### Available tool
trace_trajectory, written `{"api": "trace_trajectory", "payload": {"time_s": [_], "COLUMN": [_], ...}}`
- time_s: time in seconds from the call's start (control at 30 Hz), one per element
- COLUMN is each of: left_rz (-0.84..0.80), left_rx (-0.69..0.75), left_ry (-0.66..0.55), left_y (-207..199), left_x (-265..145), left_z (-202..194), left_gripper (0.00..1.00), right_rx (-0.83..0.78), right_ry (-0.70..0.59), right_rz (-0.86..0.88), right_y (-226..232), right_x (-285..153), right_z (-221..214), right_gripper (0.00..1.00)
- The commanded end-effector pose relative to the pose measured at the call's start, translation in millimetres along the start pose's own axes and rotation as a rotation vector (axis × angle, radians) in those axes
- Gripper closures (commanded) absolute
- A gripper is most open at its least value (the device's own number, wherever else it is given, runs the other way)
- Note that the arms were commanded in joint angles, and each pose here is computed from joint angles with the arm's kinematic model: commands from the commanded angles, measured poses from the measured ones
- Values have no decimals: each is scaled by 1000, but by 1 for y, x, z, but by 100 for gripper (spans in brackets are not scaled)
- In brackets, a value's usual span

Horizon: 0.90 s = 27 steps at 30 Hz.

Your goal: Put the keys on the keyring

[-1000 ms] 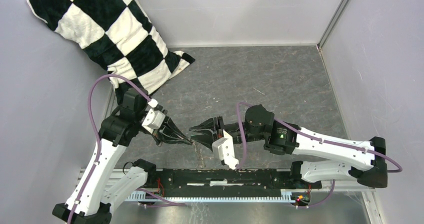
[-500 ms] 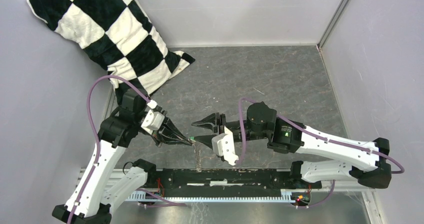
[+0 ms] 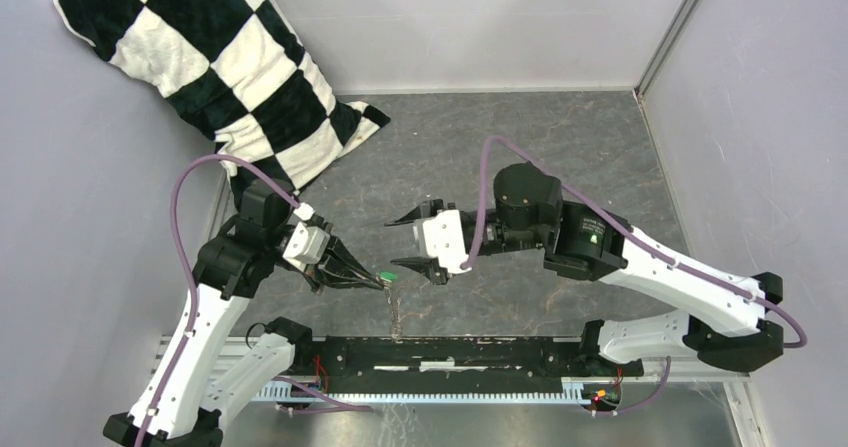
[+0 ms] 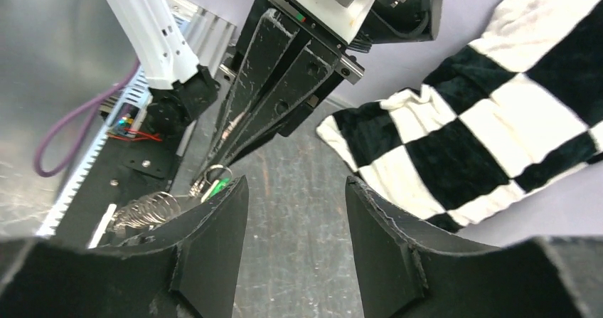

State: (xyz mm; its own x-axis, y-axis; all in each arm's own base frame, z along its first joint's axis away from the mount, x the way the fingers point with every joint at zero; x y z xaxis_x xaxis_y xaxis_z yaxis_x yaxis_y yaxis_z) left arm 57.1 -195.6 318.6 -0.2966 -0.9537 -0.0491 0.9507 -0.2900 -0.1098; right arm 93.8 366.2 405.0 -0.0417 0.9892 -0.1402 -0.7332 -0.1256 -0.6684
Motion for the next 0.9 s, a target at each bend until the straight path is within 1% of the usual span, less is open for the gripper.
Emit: {"api": "trace_trajectory", "payload": {"time_s": [0.0, 0.1, 0.23, 0.57, 0.73, 0.87], "left_rz": [37, 59, 84, 121, 120, 119], "left_rx": [88, 92, 104, 80, 81, 79], "left_ry": [20, 26, 21, 1, -1, -2], "left_y": [5, 8, 13, 19, 19, 18], "left_x": [-2, -2, -3, -3, -3, -3], "left_z": [1, 0, 3, 8, 9, 9], "left_gripper": [98, 98, 98, 98, 98, 98], "right_rx": [197, 253, 291, 263, 230, 204], "right_ry": [50, 53, 71, 101, 149, 107], "right_rz": [137, 196, 227, 172, 61, 3], "right_y": [22, 31, 44, 53, 41, 33], "right_x": [2, 4, 8, 14, 14, 8], "right_z": [1, 3, -1, -14, -25, -19], "right_gripper": [42, 45, 47, 54, 54, 56]}}
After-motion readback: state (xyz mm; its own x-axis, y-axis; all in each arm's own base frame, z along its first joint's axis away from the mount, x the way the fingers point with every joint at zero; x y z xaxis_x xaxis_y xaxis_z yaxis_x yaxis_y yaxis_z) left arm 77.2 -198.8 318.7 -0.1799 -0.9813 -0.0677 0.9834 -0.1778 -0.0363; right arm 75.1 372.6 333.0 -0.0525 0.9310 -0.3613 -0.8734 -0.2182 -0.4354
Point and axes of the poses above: each gripper's point midway between its finger pads, its own x axis out along the fingers, its own y axis along the line the jaws close on, z = x × y, the point moved 1 cm from there along -x, back along the fingers, and after that the axes turned 10 degrees about -x, right-handed, at the moved point
